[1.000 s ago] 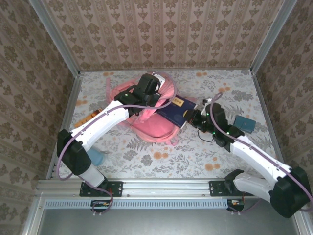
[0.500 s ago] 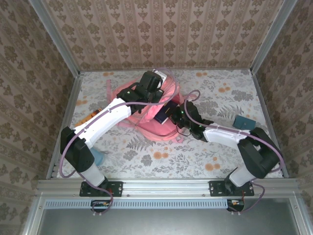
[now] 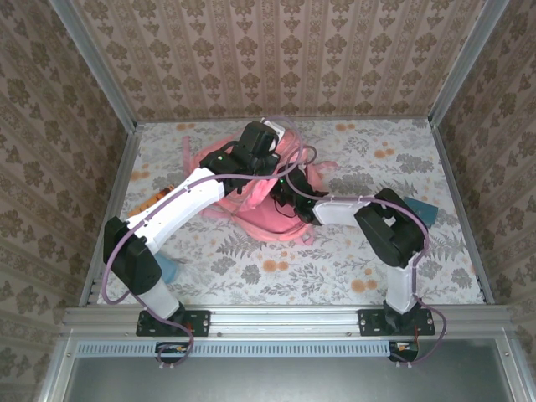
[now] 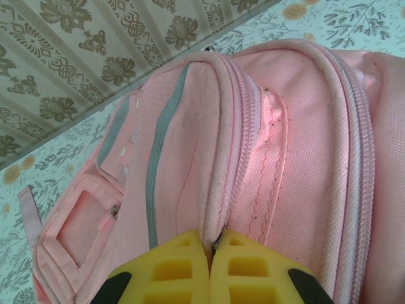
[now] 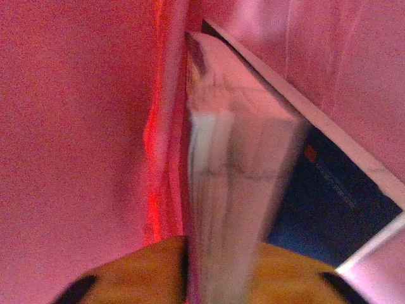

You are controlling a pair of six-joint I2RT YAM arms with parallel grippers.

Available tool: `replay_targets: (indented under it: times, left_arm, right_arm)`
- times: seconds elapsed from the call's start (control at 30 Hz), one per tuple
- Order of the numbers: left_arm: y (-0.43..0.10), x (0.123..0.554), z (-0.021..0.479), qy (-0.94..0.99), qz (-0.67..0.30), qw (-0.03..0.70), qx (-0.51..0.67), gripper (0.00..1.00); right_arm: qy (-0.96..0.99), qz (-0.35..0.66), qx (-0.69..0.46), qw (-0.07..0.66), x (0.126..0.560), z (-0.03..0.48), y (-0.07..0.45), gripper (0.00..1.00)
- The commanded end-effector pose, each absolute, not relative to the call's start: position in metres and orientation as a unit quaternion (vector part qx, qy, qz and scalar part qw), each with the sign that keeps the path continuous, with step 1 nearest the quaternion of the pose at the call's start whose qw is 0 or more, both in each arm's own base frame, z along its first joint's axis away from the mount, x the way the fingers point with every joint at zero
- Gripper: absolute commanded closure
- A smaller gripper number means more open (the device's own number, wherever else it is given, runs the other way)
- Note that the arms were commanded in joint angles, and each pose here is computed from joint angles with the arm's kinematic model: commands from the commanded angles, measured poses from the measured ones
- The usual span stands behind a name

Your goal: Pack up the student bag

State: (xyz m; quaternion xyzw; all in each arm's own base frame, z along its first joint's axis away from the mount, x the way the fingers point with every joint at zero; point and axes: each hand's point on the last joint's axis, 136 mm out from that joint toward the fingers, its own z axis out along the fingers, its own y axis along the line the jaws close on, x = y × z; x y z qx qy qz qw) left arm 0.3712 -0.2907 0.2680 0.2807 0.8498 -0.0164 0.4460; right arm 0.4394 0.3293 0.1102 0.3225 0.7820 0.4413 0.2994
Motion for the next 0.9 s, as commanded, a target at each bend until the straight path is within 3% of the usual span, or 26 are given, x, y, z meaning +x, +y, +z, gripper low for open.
replay_targets:
  times: [0.0, 0.07, 0.17, 0.33, 0.53, 0.87]
  left_arm:
    - [-0.299, 0.380, 0.336, 0.815, -0.066, 0.526, 0.232, 1.00]
    - [-0.297, 0.382, 0.333, 0.818, -0.065, 0.524, 0.229, 1.00]
    - [-0.295, 0.383, 0.332, 0.820, -0.068, 0.523, 0.225, 1.00]
    - [-0.294, 0.387, 0.329, 0.822, -0.080, 0.519, 0.218, 1.00]
    - [-0.291, 0.392, 0.317, 0.831, -0.088, 0.506, 0.213, 1.00]
    - [-0.316, 0.392, 0.264, 0.848, -0.152, 0.433, 0.266, 1.00]
  right_arm:
    - [0.776, 0.477, 0.308, 0.274, 0.442, 0.122, 0.353, 0.63]
    - [0.782, 0.474, 0.306, 0.267, 0.436, 0.123, 0.352, 0.51]
    - [0.789, 0.455, 0.318, 0.263, 0.423, 0.125, 0.337, 0.41]
    - [0.789, 0.450, 0.331, 0.257, 0.401, 0.132, 0.314, 0.41]
    - [0.803, 0.438, 0.328, 0.237, 0.369, 0.129, 0.295, 0.47]
    - [0.836, 0.284, 0.342, 0.322, 0.311, 0.131, 0.186, 0.48]
